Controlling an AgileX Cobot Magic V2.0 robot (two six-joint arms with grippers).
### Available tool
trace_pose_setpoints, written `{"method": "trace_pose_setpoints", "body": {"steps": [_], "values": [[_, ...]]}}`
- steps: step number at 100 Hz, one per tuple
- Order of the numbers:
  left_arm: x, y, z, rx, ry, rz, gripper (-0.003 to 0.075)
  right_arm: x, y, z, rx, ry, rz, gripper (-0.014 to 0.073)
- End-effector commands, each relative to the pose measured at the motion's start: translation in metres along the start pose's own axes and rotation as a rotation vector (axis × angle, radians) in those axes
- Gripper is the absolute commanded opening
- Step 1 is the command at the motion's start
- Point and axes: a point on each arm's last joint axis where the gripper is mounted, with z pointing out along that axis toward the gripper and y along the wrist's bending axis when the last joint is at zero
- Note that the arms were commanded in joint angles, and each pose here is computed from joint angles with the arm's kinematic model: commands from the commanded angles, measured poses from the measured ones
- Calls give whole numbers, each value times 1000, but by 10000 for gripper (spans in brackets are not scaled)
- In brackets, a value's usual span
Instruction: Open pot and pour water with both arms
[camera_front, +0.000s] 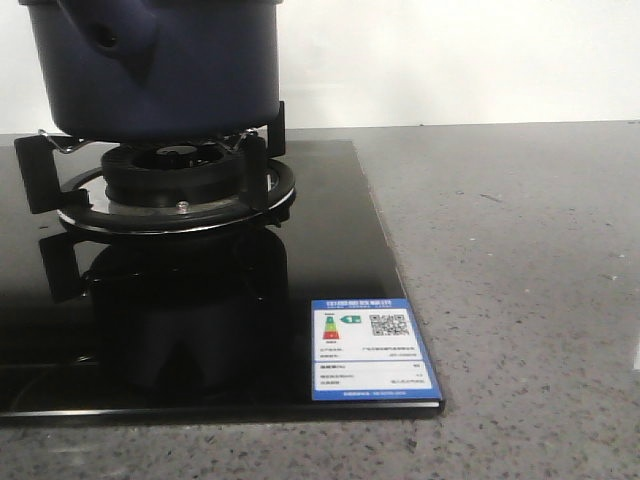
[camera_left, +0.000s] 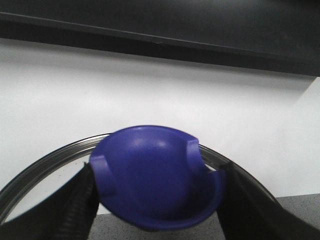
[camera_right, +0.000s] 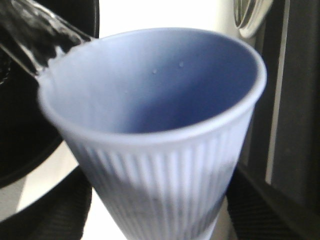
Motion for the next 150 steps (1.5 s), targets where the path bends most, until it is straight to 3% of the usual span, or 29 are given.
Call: {"method": "trace_pose_setpoints", "body": {"steps": [1,50,150], "values": [[-26,-6,-16,-7,-100,-11,398,6,-29,-16,93,23,-72,351],[-26,-6,-16,-7,-100,-11,398,6,-31,-16,111,30,-203,351],[-26,-6,-16,-7,-100,-11,398,7,-31,-16,112,37,-180,350]]}}
